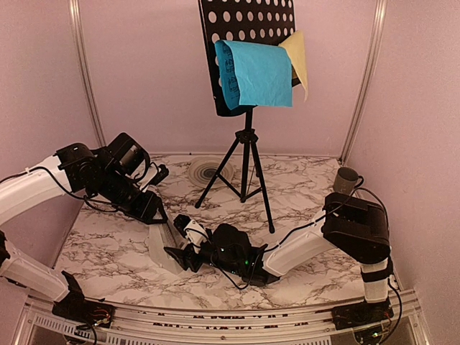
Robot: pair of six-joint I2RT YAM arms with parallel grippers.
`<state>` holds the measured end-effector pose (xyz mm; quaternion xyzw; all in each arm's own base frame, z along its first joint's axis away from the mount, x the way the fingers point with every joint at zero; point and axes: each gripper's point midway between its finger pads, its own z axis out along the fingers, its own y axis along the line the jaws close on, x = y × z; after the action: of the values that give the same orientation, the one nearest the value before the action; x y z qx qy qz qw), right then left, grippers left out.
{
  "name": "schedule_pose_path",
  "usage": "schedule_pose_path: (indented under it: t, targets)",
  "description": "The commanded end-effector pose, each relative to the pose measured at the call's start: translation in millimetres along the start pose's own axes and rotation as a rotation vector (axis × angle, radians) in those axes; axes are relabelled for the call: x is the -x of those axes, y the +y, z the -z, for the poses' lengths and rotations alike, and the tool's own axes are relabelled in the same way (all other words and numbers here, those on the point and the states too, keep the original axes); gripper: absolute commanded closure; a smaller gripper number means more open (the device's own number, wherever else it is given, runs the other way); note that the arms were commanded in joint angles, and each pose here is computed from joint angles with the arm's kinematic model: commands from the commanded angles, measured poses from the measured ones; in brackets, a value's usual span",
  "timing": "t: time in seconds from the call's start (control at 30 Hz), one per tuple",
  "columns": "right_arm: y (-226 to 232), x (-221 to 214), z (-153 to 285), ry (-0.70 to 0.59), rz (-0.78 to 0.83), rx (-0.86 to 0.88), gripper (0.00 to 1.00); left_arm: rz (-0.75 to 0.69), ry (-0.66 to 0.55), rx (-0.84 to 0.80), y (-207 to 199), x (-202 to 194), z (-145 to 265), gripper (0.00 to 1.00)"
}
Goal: Pack up the instrument practice props
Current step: Press the cover of the metronome onto the metronome.
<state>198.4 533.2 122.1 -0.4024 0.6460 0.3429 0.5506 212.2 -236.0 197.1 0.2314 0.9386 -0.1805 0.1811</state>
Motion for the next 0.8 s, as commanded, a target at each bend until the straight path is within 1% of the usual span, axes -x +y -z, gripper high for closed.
schedule_pose_path:
  t: [0.0, 0.1, 0.13, 0.2, 0.3, 0.33, 0.37, 0.5, 0.53, 0.63, 0.77]
  targets:
    - [9.3, -26.2, -2.0, 0.092, 0.008, 0.041, 0.54, 0.008, 0.031, -0.010, -0.4, -3.2, -1.3, 0.61]
    - [8.7, -27.5, -2.4, 0.095, 0.009, 0.039, 0.54, 0.010, 0.041, -0.007, 0.3, -5.1, -3.6, 0.60]
    - [9.1, -27.7, -2.1, 0.095, 0.009, 0.040, 0.54, 0.010, 0.042, -0.006, 0.5, -5.3, -3.8, 0.59]
    - [8.9, -26.6, -1.9, 0.092, 0.008, 0.041, 0.53, 0.010, 0.041, -0.002, 1.1, -4.8, -4.0, 0.52]
    - [8.4, -24.4, 0.2, 0.086, 0.009, 0.038, 0.49, 0.010, 0.035, 0.001, 1.3, -3.3, -2.7, 0.35]
    - [7.9, -22.9, 1.1, 0.082, 0.010, 0.037, 0.47, 0.011, 0.033, 0.000, 1.0, -2.7, -2.2, 0.31]
    - [7.0, -20.9, 1.8, 0.077, 0.011, 0.034, 0.47, 0.009, 0.030, -0.003, 0.5, -2.2, -1.7, 0.28]
    - [4.9, -12.0, 5.4, 0.061, 0.013, 0.025, 0.45, 0.010, 0.029, -0.002, 0.5, -1.3, -1.8, 0.24]
    - [4.3, -8.7, 6.6, 0.054, 0.012, 0.023, 0.40, 0.013, 0.024, 0.000, 0.6, -0.2, -1.1, 0.22]
    - [3.5, 2.6, 10.2, 0.034, 0.013, 0.019, 0.34, 0.014, -0.009, -0.006, -1.5, 5.8, 5.6, 0.18]
    - [2.5, 13.9, 14.5, 0.015, 0.016, 0.016, 0.20, 0.035, -0.051, -0.031, -2.7, 12.9, 15.7, 0.13]
